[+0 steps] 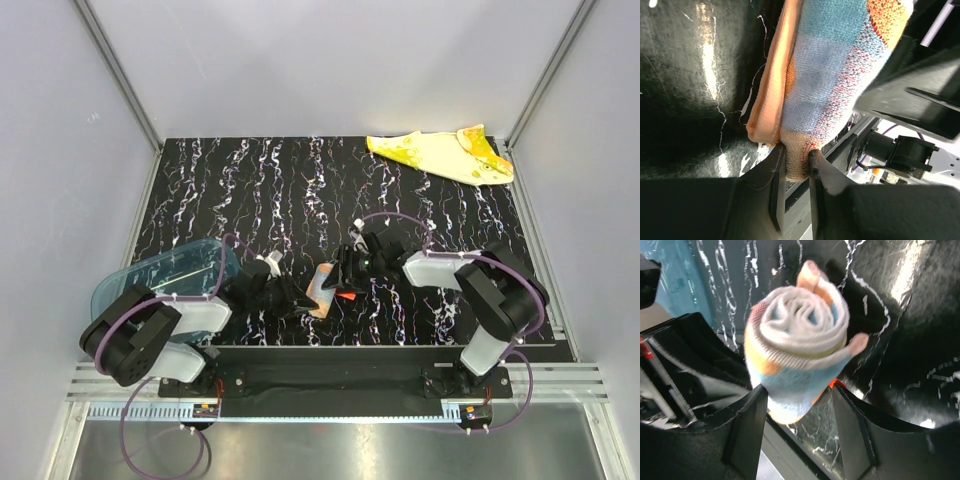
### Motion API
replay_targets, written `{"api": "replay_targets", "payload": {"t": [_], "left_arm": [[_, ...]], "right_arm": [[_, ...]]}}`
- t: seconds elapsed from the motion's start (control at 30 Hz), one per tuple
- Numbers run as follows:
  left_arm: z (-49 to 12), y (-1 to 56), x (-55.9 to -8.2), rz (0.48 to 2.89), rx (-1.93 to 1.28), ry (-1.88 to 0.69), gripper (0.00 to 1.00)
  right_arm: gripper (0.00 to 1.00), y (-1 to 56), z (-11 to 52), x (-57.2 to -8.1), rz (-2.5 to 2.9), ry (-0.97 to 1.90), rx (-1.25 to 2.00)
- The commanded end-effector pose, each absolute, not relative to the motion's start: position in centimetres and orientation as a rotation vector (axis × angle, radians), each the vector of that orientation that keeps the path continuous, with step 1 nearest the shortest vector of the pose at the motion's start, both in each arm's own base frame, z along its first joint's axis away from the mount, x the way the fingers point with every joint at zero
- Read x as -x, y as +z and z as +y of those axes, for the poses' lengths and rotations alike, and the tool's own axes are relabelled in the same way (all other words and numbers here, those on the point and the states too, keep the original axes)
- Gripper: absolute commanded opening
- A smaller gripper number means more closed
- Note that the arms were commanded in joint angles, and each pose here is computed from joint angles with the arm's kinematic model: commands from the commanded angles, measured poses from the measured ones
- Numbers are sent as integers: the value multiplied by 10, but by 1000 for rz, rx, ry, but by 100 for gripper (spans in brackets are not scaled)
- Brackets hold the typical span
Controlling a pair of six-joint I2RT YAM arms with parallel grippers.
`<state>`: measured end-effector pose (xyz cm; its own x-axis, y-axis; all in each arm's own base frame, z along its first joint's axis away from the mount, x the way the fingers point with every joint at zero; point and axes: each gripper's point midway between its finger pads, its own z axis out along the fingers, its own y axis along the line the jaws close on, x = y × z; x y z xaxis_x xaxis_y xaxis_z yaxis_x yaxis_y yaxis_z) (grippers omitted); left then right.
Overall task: Roll the towels
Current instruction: Roll the towel
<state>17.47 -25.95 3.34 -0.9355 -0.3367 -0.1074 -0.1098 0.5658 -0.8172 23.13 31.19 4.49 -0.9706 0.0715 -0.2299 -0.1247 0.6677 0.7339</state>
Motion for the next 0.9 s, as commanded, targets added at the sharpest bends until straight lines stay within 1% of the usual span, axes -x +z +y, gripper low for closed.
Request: {"api": "replay_targets", "payload": {"t": [0.0, 0.03, 0.1, 0.17, 0.23, 0.27, 0.3, 0.37, 0.4, 0.43, 0.47, 0.5, 0.53, 0.57, 0.6, 0.63, 0.67, 0.77, 0.87], "left_arm": [[-247, 8, -157, 2675, 433, -1232, 0], [-247, 9, -158, 2674, 437, -1240, 0], [-248, 11, -159, 2663, 452, -1266, 0], [-250, 13, -159, 2657, 453, -1290, 3], [-251, 14, -161, 2654, 446, -1293, 11], [-251, 15, -163, 2648, 440, -1283, 15], [-248, 14, -163, 2667, 419, -1241, 26], [-244, 22, -171, 2638, 394, -1178, 40], [-234, 15, -163, 2696, 372, -1091, 45], [-231, 23, -175, 2663, 361, -1031, 52], [-229, 37, -180, 2618, 330, -1014, 55], [-216, 31, -171, 2678, 311, -917, 57], [-214, 44, -182, 2638, 297, -867, 61], [-210, 55, -185, 2606, 282, -846, 63], [-200, 56, -180, 2634, 262, -777, 65], [-196, 71, -190, 2575, 261, -744, 66], [-190, 73, -188, 2579, 247, -704, 68], [-187, 86, -200, 2526, 207, -667, 70], [-192, 85, -211, 2507, 165, -653, 71]], "right_arm": [[60, 46, 329, -242, 2587, 1224, 66], [59, 43, 330, -242, 2596, 1210, 65], [55, 32, 331, -241, 2623, 1166, 61], [48, 26, 332, -241, 2639, 1141, 61], [41, 12, 329, -238, 2684, 1072, 56], [40, 9, 329, -239, 2690, 1052, 62], [38, 1, 325, -237, 2720, 1005, 50], [37, -5, 321, -236, 2736, 966, 59], [36, -9, 318, -235, 2751, 937, 57], [36, -10, 317, -234, 2755, 928, 60], [35, -13, 315, -233, 2762, 917, 70], [34, -16, 313, -232, 2775, 899, 71], [34, -16, 313, -231, 2779, 897, 77], [33, -18, 312, -231, 2784, 889, 85], [33, -20, 312, -229, 2792, 888, 94], [33, -22, 312, -228, 2796, 885, 100], [33, -22, 312, -227, 2799, 893, 116], [33, -23, 312, -223, 2800, 896, 146], [32, -20, 316, -216, 2795, 928, 194]]}}
